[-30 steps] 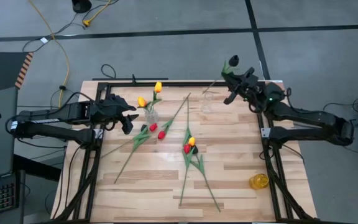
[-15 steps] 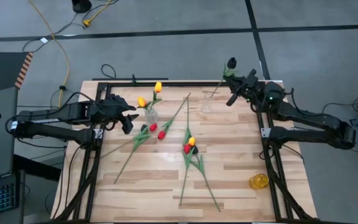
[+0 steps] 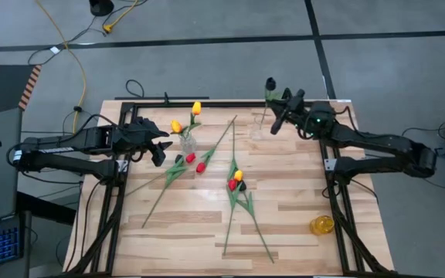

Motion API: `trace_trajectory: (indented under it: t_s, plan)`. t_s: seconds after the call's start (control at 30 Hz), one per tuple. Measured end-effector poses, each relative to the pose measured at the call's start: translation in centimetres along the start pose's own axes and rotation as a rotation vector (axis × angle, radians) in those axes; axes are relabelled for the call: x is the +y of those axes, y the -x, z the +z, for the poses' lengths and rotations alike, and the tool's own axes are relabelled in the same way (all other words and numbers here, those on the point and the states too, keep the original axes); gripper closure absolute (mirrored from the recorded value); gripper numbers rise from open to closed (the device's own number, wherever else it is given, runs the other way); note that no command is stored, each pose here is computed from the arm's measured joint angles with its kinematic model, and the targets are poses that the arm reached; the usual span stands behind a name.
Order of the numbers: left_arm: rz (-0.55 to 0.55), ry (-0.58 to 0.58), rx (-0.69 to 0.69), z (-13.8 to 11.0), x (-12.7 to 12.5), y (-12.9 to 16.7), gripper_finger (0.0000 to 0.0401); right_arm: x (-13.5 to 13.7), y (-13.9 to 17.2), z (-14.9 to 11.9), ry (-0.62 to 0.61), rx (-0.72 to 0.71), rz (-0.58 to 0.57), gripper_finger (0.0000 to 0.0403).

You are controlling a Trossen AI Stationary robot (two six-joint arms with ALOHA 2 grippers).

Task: Sort flowers into vase by color
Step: Put the right black tulip into the right transparent vase

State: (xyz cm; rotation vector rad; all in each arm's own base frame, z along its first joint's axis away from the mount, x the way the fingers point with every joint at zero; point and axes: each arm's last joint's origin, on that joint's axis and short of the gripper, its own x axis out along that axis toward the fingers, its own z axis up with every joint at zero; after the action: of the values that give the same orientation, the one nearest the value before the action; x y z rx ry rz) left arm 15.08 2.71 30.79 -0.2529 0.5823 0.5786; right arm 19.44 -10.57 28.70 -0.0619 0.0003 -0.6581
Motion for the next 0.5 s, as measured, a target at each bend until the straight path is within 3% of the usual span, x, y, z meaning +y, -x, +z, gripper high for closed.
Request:
trace_trajectory:
  t_s: [0.5]
  plan:
    - [0.000,-0.001,0.000,0.00,0.00,0.00,0.0199,0.04,-0.15,-0.23,0.002,0.014,0.000,0.0351]
